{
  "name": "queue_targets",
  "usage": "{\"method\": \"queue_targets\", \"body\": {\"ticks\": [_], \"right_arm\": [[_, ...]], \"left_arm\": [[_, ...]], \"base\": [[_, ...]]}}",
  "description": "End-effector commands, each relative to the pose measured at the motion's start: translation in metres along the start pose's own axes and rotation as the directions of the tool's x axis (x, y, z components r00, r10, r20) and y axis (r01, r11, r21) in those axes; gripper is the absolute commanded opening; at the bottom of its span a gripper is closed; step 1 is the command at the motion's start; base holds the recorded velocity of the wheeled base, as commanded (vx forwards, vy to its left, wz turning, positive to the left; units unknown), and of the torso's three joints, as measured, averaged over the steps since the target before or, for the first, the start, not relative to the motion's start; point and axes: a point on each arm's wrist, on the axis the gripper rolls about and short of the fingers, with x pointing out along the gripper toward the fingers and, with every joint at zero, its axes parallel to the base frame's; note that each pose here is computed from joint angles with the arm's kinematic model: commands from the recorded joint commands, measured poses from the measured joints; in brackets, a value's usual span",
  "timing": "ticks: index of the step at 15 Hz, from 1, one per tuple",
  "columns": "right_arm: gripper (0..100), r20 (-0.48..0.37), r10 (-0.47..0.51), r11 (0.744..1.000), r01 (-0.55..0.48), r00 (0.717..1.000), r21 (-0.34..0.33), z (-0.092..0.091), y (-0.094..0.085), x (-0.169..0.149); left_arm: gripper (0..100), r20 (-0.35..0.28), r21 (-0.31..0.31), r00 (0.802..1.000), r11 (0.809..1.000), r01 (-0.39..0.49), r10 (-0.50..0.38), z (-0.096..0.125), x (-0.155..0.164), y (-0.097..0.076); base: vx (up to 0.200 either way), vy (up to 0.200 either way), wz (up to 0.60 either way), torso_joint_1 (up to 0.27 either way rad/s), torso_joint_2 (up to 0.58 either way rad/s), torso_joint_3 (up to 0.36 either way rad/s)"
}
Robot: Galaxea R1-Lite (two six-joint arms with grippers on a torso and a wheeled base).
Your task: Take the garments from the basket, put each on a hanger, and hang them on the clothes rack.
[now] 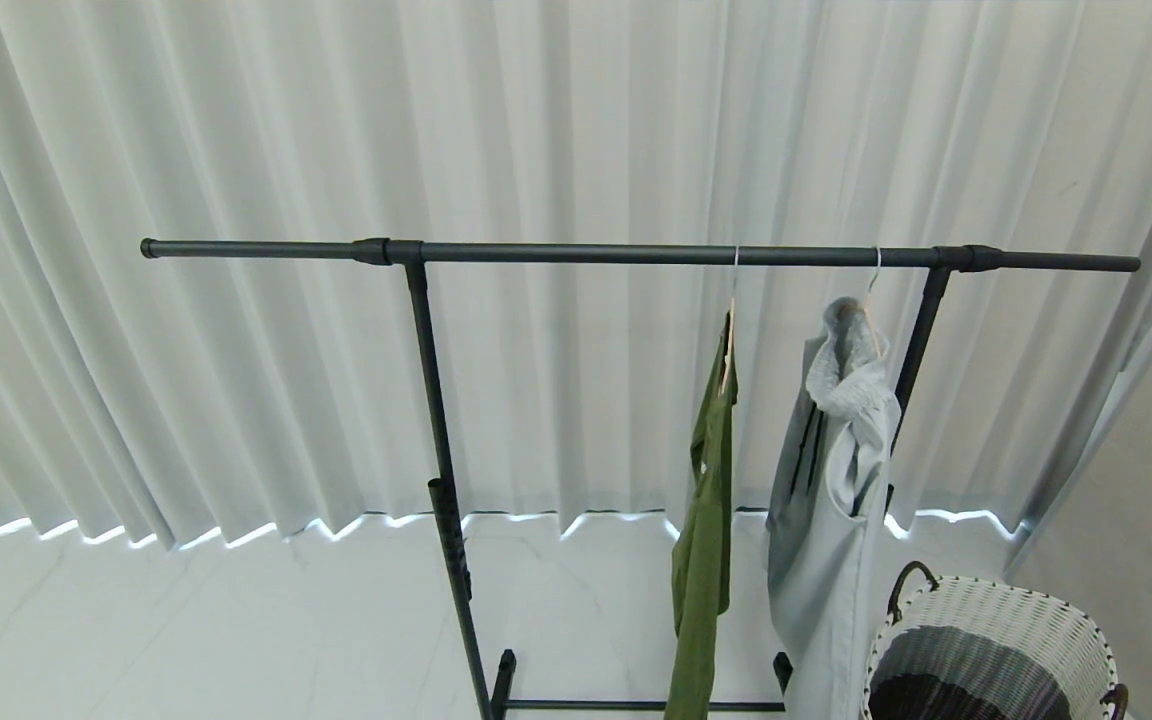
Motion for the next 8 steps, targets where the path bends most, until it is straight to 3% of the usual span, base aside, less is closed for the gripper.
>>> {"method": "queue_targets", "body": {"ticks": [1,3,4,5,8], "right_arm": [[100,0.001,0.015,0.996,-0.015,1.0,-0.087,-0.0004,0.0003,-0.0001],[100,-0.006,0.103,0.988,-0.103,0.995,-0.115,-0.0008,0.0023,-0.0003],[100,-0.06,0.148,0.984,-0.153,0.987,-0.094,-0.006,0.0031,-0.0004],[100,-0.078,0.149,0.986,-0.154,0.986,-0.059,-0.0053,0.0032,0.0013],[100,-0.055,0.144,0.988,-0.146,0.988,-0.043,-0.0057,0.003,-0.0005]], "left_arm": [[100,0.001,0.0,1.0,1.0,0.0,0.0,0.0,0.0,0.0],[100,0.001,0.001,1.0,1.0,0.0,0.0,0.0,0.0,0.0],[100,0.001,0.0,1.0,1.0,0.0,0.0,0.0,0.0,0.0],[100,0.001,0.0,1.0,1.0,0.0,0.0,0.0,0.0,0.0],[100,0.001,0.0,1.0,1.0,0.0,0.0,0.0,0.0,0.0]], "base": [[0.0,0.0,0.0,0.0,0.0,0.0],[0.0,0.0,0.0,0.0,0.0,0.0],[0.0,0.0,0.0,0.0,0.0,0.0],[0.0,0.0,0.0,0.0,0.0,0.0],[0.0,0.0,0.0,0.0,0.0,0.0]]}}
